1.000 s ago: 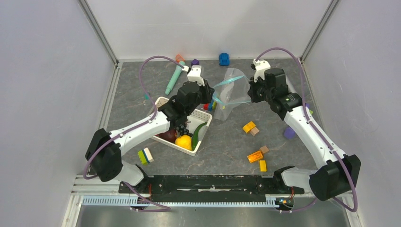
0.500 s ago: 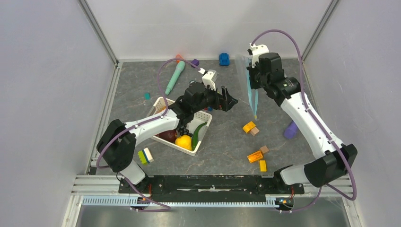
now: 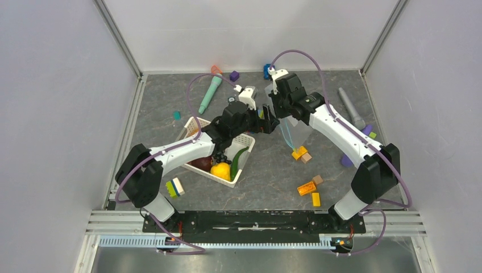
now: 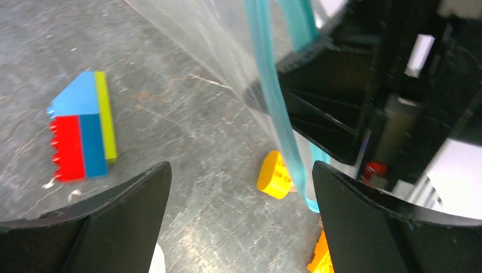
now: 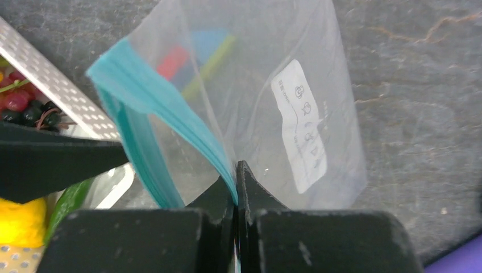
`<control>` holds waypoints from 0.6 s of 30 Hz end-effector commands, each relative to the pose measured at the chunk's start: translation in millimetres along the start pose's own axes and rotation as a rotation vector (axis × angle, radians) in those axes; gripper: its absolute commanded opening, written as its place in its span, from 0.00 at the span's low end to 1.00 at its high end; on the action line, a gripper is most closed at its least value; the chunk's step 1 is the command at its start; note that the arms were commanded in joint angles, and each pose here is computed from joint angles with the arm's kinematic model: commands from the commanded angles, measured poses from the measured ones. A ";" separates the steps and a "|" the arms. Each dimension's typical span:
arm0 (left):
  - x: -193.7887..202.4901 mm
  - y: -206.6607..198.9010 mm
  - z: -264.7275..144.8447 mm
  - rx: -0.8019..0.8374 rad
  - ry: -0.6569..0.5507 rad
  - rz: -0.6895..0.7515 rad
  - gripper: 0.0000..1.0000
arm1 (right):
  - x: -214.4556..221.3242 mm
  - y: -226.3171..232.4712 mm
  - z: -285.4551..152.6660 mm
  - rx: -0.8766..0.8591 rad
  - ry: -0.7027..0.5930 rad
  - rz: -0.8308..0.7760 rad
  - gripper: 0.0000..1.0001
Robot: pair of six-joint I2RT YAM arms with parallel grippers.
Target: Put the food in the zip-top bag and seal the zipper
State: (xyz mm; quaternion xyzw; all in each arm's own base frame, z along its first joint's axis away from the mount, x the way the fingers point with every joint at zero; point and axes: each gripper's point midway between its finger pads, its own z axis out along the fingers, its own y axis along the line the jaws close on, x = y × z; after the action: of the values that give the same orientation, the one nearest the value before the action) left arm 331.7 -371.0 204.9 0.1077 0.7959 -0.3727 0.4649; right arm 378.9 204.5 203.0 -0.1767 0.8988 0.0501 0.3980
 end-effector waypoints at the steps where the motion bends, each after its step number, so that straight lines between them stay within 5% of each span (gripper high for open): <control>1: -16.4 19.3 -7.6 -0.131 -0.073 -0.047 1.00 | -7.4 20.1 -3.4 -0.081 -0.038 0.087 0.00; 18: 9.0 35.8 9.3 -0.163 -0.050 -0.087 0.99 | 1.0 28.4 2.9 -0.181 0.008 0.377 0.00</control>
State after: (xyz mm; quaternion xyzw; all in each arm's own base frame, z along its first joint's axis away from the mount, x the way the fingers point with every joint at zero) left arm 342.5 -352.9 178.8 0.0542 0.8214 -0.3265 0.4646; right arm 371.5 229.9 193.6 -0.0753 0.9138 0.1621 0.3648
